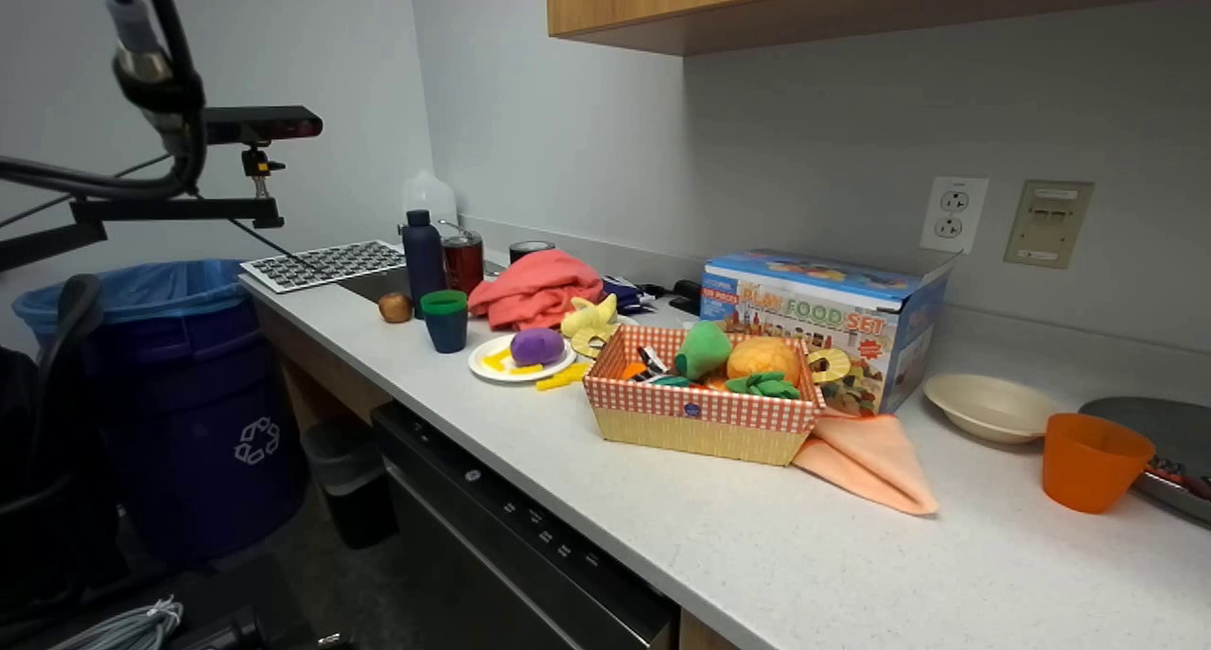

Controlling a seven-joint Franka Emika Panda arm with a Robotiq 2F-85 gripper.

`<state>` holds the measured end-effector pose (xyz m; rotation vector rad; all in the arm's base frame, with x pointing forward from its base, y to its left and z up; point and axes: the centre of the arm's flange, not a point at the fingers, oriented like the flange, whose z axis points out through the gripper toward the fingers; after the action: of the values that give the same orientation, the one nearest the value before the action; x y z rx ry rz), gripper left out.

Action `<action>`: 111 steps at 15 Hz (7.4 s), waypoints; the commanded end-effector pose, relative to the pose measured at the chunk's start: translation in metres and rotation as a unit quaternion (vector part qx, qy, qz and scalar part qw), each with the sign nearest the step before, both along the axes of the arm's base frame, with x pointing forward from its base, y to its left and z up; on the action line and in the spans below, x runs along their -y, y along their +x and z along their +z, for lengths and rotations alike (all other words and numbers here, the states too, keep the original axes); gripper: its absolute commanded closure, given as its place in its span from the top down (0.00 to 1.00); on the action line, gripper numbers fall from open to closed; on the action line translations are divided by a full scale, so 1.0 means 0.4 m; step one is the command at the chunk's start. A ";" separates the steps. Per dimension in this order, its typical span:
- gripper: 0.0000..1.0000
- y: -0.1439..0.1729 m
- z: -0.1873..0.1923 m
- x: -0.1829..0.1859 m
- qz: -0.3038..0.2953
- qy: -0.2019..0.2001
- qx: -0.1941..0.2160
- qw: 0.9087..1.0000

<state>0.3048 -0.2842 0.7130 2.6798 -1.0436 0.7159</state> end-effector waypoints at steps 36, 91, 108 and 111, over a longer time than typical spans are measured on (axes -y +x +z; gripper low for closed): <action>1.00 -0.134 0.159 0.303 -0.103 -0.106 0.096 0.984; 1.00 0.381 0.218 -0.185 0.387 -0.135 0.272 0.871; 1.00 0.379 0.314 -0.158 0.354 -0.208 0.330 0.850; 1.00 0.382 0.293 -0.150 0.351 -0.207 0.327 0.853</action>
<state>0.4572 -0.2242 0.8303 2.3987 0.1117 1.8224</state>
